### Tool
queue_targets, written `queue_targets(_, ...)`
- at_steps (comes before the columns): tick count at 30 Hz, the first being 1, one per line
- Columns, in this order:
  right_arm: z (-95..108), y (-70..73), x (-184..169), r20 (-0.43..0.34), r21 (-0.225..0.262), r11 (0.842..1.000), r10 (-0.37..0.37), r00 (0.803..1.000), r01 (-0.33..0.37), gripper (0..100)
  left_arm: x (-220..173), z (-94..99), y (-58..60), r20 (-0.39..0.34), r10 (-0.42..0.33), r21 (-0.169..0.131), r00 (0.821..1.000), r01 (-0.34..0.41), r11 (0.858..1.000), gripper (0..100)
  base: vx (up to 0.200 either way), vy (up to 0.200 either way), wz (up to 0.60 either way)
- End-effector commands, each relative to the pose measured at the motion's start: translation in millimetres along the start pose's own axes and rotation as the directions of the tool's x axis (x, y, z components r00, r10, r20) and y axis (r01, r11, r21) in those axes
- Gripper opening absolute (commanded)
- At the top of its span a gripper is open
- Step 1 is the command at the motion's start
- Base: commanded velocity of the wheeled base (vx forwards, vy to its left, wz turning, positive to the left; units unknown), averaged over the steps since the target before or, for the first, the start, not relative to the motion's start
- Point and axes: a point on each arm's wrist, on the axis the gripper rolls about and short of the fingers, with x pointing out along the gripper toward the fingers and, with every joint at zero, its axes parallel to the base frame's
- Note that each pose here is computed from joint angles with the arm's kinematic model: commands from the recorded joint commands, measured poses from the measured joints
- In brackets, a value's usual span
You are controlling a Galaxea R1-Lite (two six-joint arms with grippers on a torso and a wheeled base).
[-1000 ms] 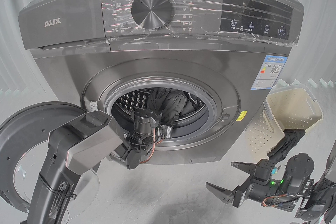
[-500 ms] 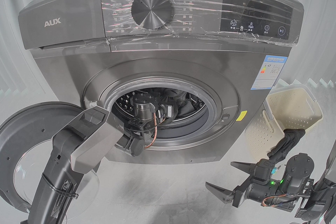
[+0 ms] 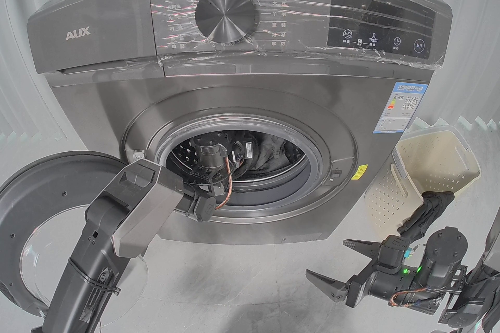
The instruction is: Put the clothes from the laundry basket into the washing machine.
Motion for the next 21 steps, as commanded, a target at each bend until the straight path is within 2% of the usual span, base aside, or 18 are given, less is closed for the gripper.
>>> queue_targets(1,0,0.1,1,0.003,0.001,1.0,0.001,1.0,-0.001,100,1,-2.9,1.4,-0.003,0.004,0.001,1.0,-0.004,1.0,100,0.0,0.0,0.0)
queue_targets(7,1,-0.2,1,0.003,0.001,1.0,-0.001,1.0,0.001,100,-2,-5.3,-0.6,-0.017,-0.001,0.0,1.0,0.001,1.0,100,0.0,0.0,0.0)
queue_targets(12,1,-0.2,0,0.003,0.001,1.0,-0.001,1.0,0.001,100,-16,-5.5,-12.9,-0.07,-0.028,0.009,0.997,0.028,1.0,100,0.0,0.0,0.0)
queue_targets(14,1,0.2,1,0.004,0.001,1.0,0.001,1.0,-0.001,100,-27,-8.5,-18.9,-0.123,-0.051,0.018,0.991,0.053,0.998,100,0.0,0.0,0.0)
queue_targets(18,0,0.1,1,0.003,0.001,1.0,-0.001,1.0,0.001,100,-40,-25.9,-16.1,-0.222,-0.068,0.041,0.973,0.079,0.996,100,0.0,0.0,0.0)
queue_targets(21,0,0.4,1,0.003,0.0,1.0,0.001,1.0,-0.001,100,-42,-36.9,-11.3,-0.247,-0.079,0.044,0.966,0.092,0.995,100,0.0,0.0,0.0)
